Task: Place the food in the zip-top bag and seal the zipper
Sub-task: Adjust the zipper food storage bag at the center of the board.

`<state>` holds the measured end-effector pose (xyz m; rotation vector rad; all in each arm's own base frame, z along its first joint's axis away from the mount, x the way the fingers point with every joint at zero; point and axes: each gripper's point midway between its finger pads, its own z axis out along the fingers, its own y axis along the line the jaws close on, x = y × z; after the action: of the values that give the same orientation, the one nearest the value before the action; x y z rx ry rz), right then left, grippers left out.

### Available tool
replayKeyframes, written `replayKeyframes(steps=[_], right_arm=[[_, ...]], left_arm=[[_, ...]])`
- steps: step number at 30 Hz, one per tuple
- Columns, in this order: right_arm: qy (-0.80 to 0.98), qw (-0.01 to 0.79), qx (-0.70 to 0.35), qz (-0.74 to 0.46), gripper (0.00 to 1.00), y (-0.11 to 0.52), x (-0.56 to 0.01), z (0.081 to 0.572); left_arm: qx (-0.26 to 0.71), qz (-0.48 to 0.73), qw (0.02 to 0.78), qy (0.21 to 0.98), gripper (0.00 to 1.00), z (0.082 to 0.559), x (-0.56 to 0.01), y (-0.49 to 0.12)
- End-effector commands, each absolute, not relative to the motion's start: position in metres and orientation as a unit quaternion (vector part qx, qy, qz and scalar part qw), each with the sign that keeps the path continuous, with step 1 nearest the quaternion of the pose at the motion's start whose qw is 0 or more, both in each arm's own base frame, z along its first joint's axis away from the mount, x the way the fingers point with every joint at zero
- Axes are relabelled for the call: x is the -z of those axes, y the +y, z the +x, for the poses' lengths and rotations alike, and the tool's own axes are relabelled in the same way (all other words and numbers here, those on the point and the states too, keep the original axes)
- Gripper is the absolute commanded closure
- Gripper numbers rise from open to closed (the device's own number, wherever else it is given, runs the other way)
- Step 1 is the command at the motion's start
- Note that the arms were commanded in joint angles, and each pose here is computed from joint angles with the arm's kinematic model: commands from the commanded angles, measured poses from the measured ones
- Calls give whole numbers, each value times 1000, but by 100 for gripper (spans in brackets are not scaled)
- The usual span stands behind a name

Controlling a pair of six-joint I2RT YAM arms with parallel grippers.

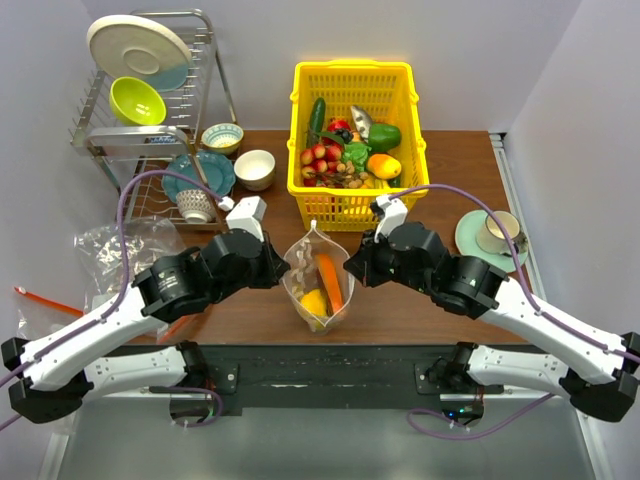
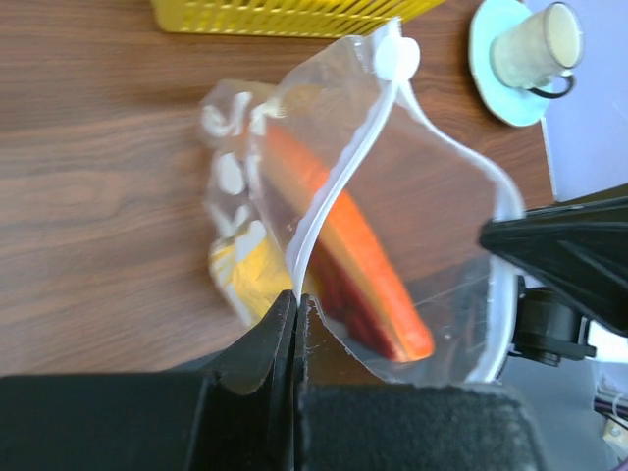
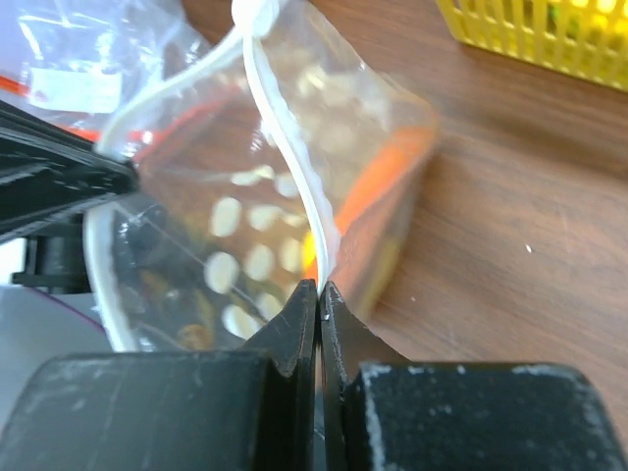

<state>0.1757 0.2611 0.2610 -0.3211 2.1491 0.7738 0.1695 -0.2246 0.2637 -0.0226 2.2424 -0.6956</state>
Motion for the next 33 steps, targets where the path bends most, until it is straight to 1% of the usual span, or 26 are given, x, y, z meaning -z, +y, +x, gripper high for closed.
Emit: replayKeyframes(steps=[1,4,5,7,8,10,11,14,16,17,19,20,22,23,24,25,26,33], right_arm=[[835,412,-333,-145,100,276,-285,176],[838,397,-341,-150,100,287,-279,176],[841,391,-342,-152,95,292,-275,177],[843,383,-347,-151,91,296,-272,176],[841,383,-350,-151,84,299,-272,177],[840,381,-356,-150,76,302,-272,177],[838,382,-359,-150,65,304,-274,177],[839,381,-359,-149,46,303,-277,177],[839,389,-352,-146,41,299,-280,178],[838,394,-349,-144,36,296,-283,180],[840,411,-327,-138,29,284,-287,184],[837,421,-322,-135,24,280,-295,186],[839,444,-290,-126,18,263,-301,193],[834,458,-284,-120,15,258,-312,196],[832,467,-274,-122,15,253,-316,197],[833,479,-254,-112,11,243,-319,202],[827,492,-250,-106,10,238,-329,204],[823,537,-159,-91,6,210,-359,229]], left_arm=[[249,-38,407,878,100,169,-280,-197],[238,-49,416,876,100,167,-286,-183],[236,-54,422,874,100,167,-289,-177],[225,-58,424,875,100,166,-289,-170],[223,-61,427,874,100,166,-291,-166],[217,-60,429,875,100,165,-293,-162],[214,-62,431,875,100,165,-293,-159],[215,-62,432,874,100,166,-290,-160],[215,-50,428,877,100,165,-278,-164],[229,-49,430,872,100,165,-280,-168],[231,-49,429,872,100,165,-269,-170],[249,-54,437,862,100,166,-274,-172],[252,-55,441,860,100,166,-268,-171],[254,-56,444,857,100,167,-268,-171],[253,-54,444,858,100,167,-267,-171],[248,-52,444,860,100,168,-264,-171],[246,-50,444,860,100,168,-264,-171],[236,-42,443,864,100,170,-260,-173]])
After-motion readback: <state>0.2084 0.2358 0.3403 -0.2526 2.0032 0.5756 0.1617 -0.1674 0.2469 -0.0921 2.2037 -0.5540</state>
